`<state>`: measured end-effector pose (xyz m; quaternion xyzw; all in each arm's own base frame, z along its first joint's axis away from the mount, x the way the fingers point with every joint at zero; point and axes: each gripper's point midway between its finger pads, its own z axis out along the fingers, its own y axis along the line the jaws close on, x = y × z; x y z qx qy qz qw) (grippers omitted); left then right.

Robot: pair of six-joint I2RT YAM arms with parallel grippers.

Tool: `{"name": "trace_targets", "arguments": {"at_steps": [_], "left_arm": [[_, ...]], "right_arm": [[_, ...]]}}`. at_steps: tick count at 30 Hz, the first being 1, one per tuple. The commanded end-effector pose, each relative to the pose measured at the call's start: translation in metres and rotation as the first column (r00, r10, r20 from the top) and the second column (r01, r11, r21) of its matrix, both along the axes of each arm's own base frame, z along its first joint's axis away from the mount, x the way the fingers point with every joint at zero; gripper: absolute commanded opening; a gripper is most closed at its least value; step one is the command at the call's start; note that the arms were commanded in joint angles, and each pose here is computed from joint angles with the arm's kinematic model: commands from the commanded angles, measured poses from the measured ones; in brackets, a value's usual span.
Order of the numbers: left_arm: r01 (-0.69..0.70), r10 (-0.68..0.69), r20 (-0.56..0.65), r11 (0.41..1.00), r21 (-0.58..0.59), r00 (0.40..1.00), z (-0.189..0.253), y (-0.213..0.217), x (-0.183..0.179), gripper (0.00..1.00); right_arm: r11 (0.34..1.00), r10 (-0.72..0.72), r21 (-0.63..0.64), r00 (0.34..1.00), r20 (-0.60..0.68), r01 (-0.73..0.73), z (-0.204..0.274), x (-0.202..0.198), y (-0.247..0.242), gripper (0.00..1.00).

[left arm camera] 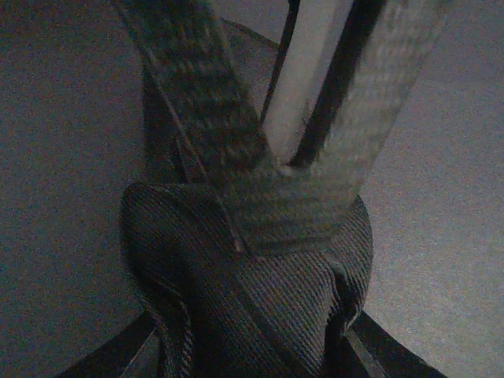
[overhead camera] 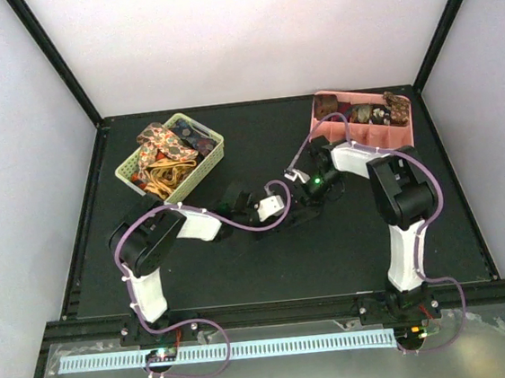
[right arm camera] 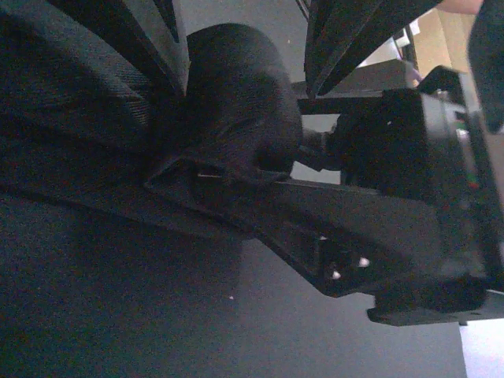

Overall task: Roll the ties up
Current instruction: Roll the tie at the center of the board.

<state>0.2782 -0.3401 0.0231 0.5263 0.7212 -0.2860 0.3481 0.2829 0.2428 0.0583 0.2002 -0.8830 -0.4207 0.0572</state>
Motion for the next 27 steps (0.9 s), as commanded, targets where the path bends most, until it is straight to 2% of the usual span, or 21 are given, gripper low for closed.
{"name": "trace_targets", "arguments": {"at_steps": [1,5,10,11,14,17,20,27], "left_arm": [[-0.011,0.017,-0.055,0.995,0.100,0.998,-0.028,0.010,-0.007,0.41],[-0.010,0.015,-0.054,0.995,0.097,0.998,-0.028,0.009,-0.007,0.41],[-0.013,0.019,-0.055,0.995,0.096,0.998,-0.028,0.009,-0.006,0.41],[-0.014,0.019,-0.056,0.995,0.097,0.998,-0.028,0.010,-0.006,0.42],[-0.015,0.020,-0.057,0.996,0.091,0.998,-0.027,0.009,-0.006,0.47],[-0.018,0.020,-0.049,0.999,0.048,0.999,-0.016,0.006,-0.003,0.64],[-0.029,0.029,-0.017,0.999,-0.031,0.999,0.006,0.003,0.003,0.75],[-0.023,0.037,0.069,0.980,-0.197,0.997,0.043,0.003,0.001,0.88]], "right_arm": [[1.000,0.013,0.005,1.000,-0.006,-0.013,-0.008,0.000,0.006,0.43],[0.999,0.032,-0.014,0.999,0.010,-0.031,-0.014,0.002,0.006,0.31],[0.999,0.046,-0.020,0.998,0.030,-0.045,-0.016,0.002,0.004,0.04],[0.999,0.049,-0.023,0.998,0.033,-0.048,-0.016,0.002,0.004,0.02],[0.998,0.049,-0.044,0.998,0.046,-0.047,-0.020,0.004,0.000,0.02],[0.997,0.052,-0.066,0.998,0.040,-0.049,-0.026,0.002,-0.003,0.02],[0.995,0.049,-0.088,0.998,0.026,-0.047,-0.032,0.000,-0.008,0.02],[0.987,0.028,-0.160,0.999,0.027,-0.024,-0.046,0.002,-0.026,0.01]]}}
